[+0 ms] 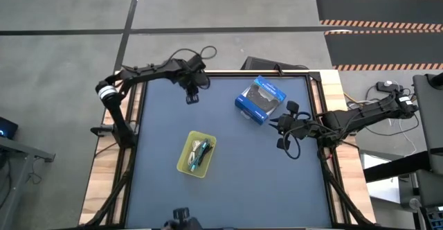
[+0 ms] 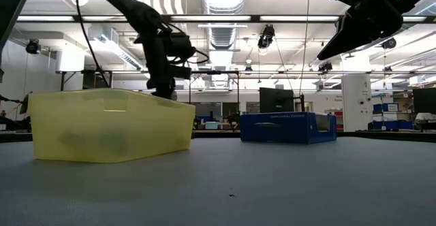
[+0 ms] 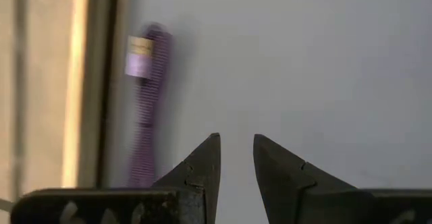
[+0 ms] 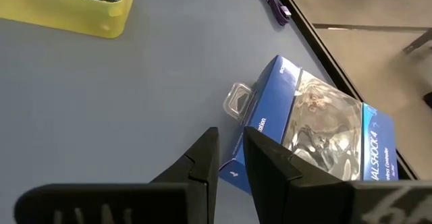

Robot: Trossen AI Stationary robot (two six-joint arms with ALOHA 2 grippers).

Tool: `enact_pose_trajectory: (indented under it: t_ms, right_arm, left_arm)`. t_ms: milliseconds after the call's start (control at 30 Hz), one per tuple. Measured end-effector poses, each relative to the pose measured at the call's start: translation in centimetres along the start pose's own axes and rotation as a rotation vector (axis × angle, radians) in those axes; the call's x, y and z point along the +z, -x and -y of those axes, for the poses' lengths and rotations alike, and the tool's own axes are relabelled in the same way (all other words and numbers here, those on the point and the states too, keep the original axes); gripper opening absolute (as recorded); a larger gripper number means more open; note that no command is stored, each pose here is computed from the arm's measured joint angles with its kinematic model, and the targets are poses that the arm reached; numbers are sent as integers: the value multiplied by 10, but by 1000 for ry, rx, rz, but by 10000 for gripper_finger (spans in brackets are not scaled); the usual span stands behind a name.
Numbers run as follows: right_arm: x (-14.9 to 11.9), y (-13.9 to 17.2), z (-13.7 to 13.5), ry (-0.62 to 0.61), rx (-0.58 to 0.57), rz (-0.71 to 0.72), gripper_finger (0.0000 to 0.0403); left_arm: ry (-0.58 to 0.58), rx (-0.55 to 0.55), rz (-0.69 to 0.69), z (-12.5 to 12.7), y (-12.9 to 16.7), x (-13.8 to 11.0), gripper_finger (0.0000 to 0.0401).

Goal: Pick and place USB-C Cables
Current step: Put the violet charger cable into the yellow bin

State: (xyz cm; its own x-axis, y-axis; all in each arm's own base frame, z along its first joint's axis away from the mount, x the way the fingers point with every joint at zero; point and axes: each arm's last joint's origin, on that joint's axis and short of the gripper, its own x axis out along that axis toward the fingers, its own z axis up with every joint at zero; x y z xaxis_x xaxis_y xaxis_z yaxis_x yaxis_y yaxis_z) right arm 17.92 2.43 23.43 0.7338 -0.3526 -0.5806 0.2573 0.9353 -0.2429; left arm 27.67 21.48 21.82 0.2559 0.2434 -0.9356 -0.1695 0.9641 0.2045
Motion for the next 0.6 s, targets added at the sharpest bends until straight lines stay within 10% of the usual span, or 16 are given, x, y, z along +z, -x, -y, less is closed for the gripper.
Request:
enact_pose_trajectory:
  t_ms: [600]
  right_arm:
    - [0, 0, 0, -37, 0, 0, 59]
  left_arm:
    - [-36, 114, 110, -66, 0, -27, 73]
